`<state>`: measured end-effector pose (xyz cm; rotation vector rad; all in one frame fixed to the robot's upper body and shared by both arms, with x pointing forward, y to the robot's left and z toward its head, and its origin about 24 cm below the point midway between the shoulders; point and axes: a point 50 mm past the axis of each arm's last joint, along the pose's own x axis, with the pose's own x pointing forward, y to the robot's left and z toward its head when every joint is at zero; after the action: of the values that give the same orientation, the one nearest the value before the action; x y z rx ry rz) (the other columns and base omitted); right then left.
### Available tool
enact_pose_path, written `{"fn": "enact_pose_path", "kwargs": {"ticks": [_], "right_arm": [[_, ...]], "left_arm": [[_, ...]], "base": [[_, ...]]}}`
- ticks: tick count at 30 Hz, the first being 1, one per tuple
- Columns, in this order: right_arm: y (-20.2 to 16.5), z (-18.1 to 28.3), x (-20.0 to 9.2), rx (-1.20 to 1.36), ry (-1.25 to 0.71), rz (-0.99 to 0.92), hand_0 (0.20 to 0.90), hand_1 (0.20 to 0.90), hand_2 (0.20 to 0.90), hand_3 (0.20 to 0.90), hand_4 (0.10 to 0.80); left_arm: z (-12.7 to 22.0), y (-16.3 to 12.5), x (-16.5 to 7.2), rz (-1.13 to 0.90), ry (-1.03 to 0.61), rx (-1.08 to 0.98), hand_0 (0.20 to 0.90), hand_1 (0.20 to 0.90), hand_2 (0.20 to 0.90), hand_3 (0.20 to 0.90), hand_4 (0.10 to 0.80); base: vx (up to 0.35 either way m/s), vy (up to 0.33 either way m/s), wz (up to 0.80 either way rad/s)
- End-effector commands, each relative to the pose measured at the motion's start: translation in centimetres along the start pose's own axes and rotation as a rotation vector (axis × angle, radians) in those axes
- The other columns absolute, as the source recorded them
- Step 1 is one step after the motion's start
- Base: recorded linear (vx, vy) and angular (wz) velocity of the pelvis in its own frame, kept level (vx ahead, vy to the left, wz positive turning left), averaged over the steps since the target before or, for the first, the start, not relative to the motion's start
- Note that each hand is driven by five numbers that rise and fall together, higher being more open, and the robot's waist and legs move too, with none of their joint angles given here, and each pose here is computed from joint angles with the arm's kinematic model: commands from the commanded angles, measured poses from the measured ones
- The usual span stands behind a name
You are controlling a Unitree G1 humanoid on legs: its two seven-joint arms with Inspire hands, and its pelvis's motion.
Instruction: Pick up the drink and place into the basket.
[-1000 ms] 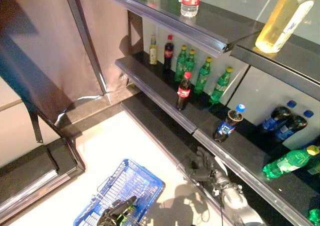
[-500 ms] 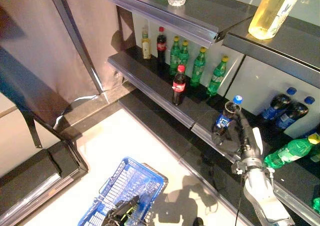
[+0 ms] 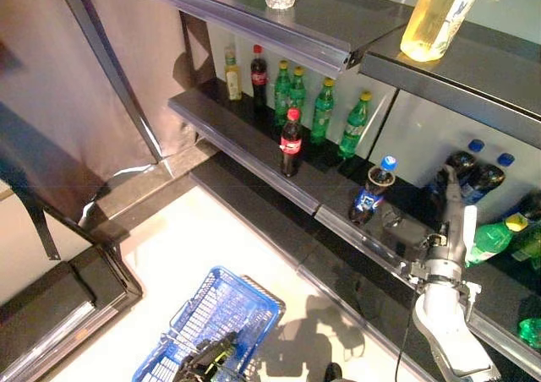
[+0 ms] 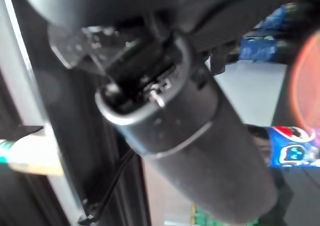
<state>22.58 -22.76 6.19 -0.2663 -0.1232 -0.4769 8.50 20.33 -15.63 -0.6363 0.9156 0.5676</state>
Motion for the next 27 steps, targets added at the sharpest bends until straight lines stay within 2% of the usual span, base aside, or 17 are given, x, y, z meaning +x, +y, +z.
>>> {"fn": "enact_pose_path", "kwargs": {"ticks": [1, 6, 14, 27], "right_arm": [[0.1, 4.5, 2.5, 0.131, -0.21, -0.054, 0.9, 0.9, 0.9, 0.9, 0.8], [0.8, 3.6, 3.3, 0.171, -0.162, -0.093, 0.9, 0.9, 0.9, 0.9, 0.8], [1.4, 7.6, 6.5, 0.289, -0.287, -0.191, 0.9, 0.9, 0.9, 0.9, 0.8], [0.9, 11.5, 9.1, 0.383, -0.373, -0.331, 0.9, 0.9, 0.9, 0.9, 0.8]], "left_arm": [[1.4, 0.4, -0.1, -0.03, -0.068, 0.096, 0.3, 0.3, 0.3, 0.2, 0.1], [1.7, -0.5, 0.2, -0.05, -0.073, 0.115, 0.3, 0.3, 0.3, 0.2, 0.1], [4.7, -3.8, 0.8, -0.162, -0.179, 0.087, 0.3, 0.3, 0.3, 0.2, 0.1], [6.9, -7.6, 0.6, -0.301, -0.253, 0.05, 0.3, 0.3, 0.3, 0.2, 0.1]], "base": [[0.03, 0.001, -0.02], [0.003, 0.006, -0.01], [-0.132, 0.012, 0.0], [-0.044, -0.004, -0.01]]}}
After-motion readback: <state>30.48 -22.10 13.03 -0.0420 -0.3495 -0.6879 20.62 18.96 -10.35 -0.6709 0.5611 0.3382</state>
